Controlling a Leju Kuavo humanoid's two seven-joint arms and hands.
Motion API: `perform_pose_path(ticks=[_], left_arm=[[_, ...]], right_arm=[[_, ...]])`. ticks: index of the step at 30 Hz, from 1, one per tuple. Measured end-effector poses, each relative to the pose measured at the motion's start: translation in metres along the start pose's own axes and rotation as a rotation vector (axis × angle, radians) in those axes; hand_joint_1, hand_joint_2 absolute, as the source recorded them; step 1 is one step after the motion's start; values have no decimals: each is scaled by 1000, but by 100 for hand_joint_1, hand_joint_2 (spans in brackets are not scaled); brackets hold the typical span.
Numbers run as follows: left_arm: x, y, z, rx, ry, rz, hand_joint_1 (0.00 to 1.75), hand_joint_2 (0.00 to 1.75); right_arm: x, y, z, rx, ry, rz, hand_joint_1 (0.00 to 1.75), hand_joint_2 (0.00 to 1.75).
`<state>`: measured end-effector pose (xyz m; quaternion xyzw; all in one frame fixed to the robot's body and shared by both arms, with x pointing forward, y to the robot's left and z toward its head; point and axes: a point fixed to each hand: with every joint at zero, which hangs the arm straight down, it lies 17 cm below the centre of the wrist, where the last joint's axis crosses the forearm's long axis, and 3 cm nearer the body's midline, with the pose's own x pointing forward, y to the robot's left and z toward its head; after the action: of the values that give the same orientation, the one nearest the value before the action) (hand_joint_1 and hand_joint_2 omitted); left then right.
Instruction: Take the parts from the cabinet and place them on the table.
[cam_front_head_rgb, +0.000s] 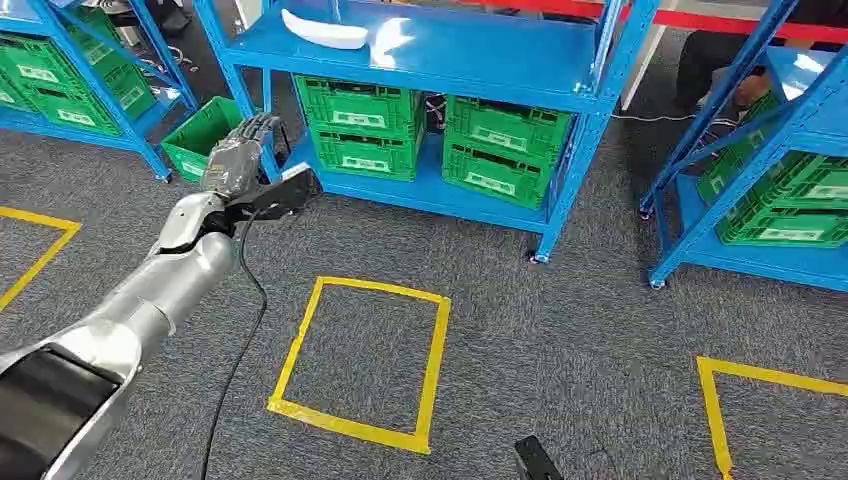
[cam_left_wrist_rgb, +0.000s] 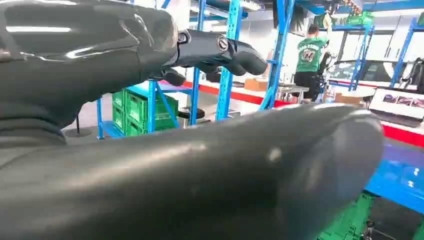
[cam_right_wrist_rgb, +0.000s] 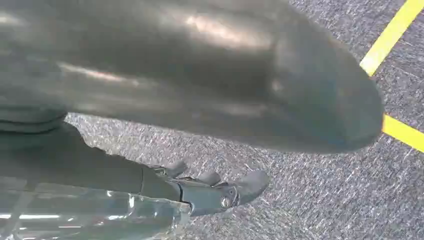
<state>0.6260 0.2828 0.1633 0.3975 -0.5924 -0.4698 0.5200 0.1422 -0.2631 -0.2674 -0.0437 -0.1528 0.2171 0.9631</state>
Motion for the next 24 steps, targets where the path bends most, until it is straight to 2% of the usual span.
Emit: perform_pose_path(ticks=[10, 19, 24], left_arm=[[-60, 20, 14, 70, 66, 6, 0, 0], [-132, 19, 51, 96, 158, -20, 0, 0], [-151, 26, 58, 100, 178, -44, 0, 0]], right_arm=[[-2, -2, 1, 8, -21, -15, 0, 0], [-7, 36, 6, 85, -22, 1, 0, 0], [-9, 42, 7, 104, -16, 7, 0, 0]])
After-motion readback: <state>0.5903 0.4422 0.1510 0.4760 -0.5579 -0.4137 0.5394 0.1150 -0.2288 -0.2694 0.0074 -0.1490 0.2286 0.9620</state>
